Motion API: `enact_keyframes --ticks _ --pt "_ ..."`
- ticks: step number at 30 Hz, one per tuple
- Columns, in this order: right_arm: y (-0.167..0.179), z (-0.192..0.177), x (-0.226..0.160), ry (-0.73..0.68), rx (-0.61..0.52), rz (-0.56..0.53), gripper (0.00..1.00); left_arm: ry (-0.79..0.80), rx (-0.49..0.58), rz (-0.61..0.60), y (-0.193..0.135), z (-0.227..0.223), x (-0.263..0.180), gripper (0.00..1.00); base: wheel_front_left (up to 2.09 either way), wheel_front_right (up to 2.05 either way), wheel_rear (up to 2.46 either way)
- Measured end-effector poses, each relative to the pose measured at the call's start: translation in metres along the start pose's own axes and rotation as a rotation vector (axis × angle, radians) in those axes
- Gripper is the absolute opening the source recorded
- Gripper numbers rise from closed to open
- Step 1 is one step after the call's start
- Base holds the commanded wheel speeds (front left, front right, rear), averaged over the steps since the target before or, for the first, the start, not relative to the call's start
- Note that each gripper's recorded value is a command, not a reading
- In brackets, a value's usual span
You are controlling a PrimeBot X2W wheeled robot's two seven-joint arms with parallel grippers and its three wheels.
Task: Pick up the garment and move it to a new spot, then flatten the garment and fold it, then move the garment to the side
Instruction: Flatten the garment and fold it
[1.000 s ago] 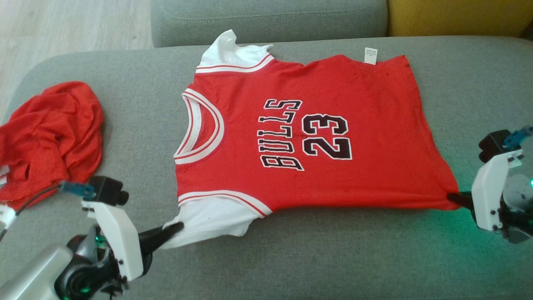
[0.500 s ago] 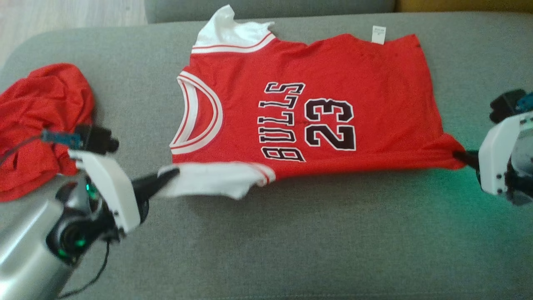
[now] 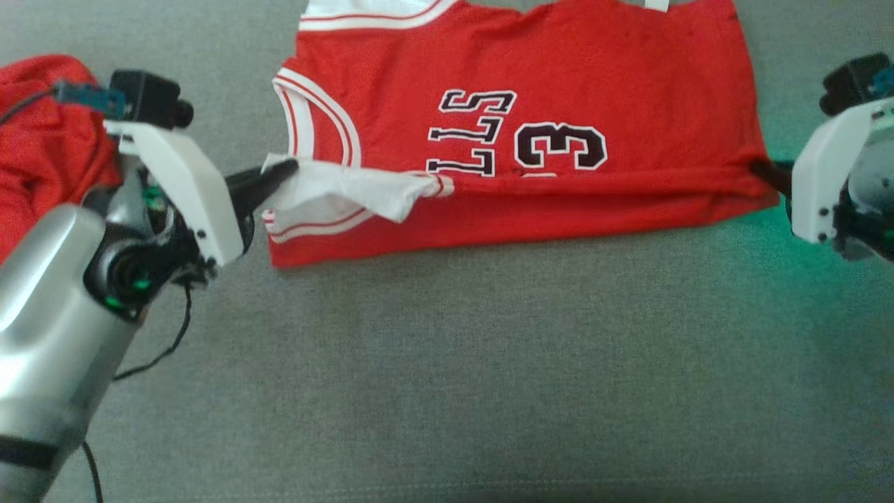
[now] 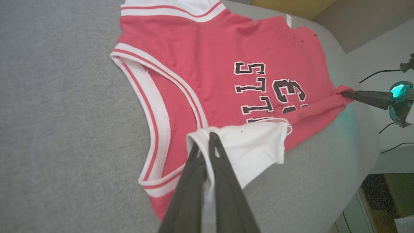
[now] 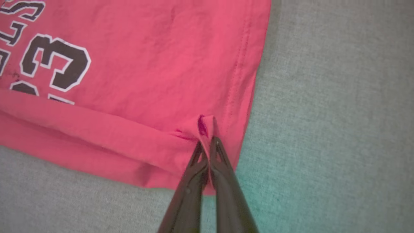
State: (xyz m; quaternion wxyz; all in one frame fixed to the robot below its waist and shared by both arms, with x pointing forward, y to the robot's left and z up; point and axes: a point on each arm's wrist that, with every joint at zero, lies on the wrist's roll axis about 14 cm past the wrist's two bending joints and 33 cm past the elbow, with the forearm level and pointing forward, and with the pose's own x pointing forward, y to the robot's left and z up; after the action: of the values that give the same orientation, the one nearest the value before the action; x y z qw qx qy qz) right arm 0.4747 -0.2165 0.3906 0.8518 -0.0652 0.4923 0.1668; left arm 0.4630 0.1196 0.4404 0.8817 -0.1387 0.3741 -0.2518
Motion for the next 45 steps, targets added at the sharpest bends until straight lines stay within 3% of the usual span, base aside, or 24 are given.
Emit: enact_keyframes --ticks 2,3,4,5,7,15,22,29,33,36,41,45 --pt "0.000 0.002 0.003 -0.002 -0.002 0.000 0.00 0.004 0.002 0.004 0.002 0.001 0.004 0.00 0.00 0.00 0.00" --pt "0.000 0.004 0.006 -0.005 0.000 0.001 0.26 0.010 0.005 0.009 0.004 0.002 0.008 0.00 0.00 0.00 0.00" --pt "-0.001 0.008 0.008 -0.023 -0.003 -0.003 0.26 0.015 0.009 0.009 0.005 0.003 0.012 0.00 0.00 0.00 0.00" --pt "-0.004 0.014 0.010 -0.052 -0.010 -0.018 1.00 0.019 0.013 0.016 0.008 0.003 0.016 0.00 0.00 0.00 0.00" --pt "-0.009 0.025 0.013 -0.095 -0.007 -0.036 1.00 -0.004 0.024 0.045 0.015 0.009 0.023 1.00 0.00 0.00 0.00" --pt "-0.025 0.061 0.010 -0.332 0.026 -0.102 1.00 -0.352 -0.012 0.114 0.023 0.067 0.029 1.00 0.00 0.00 0.00" --pt "-0.028 0.099 -0.033 -0.688 0.070 -0.131 1.00 -0.661 -0.085 0.127 0.016 0.102 -0.001 1.00 0.00 0.00 0.00" --pt "-0.014 0.090 -0.068 -0.879 0.130 -0.132 1.00 -0.752 -0.196 0.139 0.004 0.065 -0.018 1.00 0.00 0.00 0.00" --pt "-0.012 0.101 -0.114 -1.049 0.138 -0.146 1.00 -0.794 -0.215 0.151 -0.006 0.053 -0.033 1.00 0.00 0.00 0.00" --pt "-0.004 0.085 -0.129 -1.116 0.151 -0.165 1.00 -0.835 -0.201 0.144 -0.021 0.049 -0.043 1.00 0.00 0.00 0.00" --pt "0.027 0.022 -0.115 -1.069 0.189 -0.182 1.00 -0.790 -0.167 0.174 -0.035 0.010 -0.040 1.00 0.00 0.00 0.00" --pt "0.038 0.004 -0.114 -1.066 0.199 -0.203 1.00 -0.744 -0.123 0.208 -0.036 -0.010 -0.035 1.00 0.00 0.00 0.00"
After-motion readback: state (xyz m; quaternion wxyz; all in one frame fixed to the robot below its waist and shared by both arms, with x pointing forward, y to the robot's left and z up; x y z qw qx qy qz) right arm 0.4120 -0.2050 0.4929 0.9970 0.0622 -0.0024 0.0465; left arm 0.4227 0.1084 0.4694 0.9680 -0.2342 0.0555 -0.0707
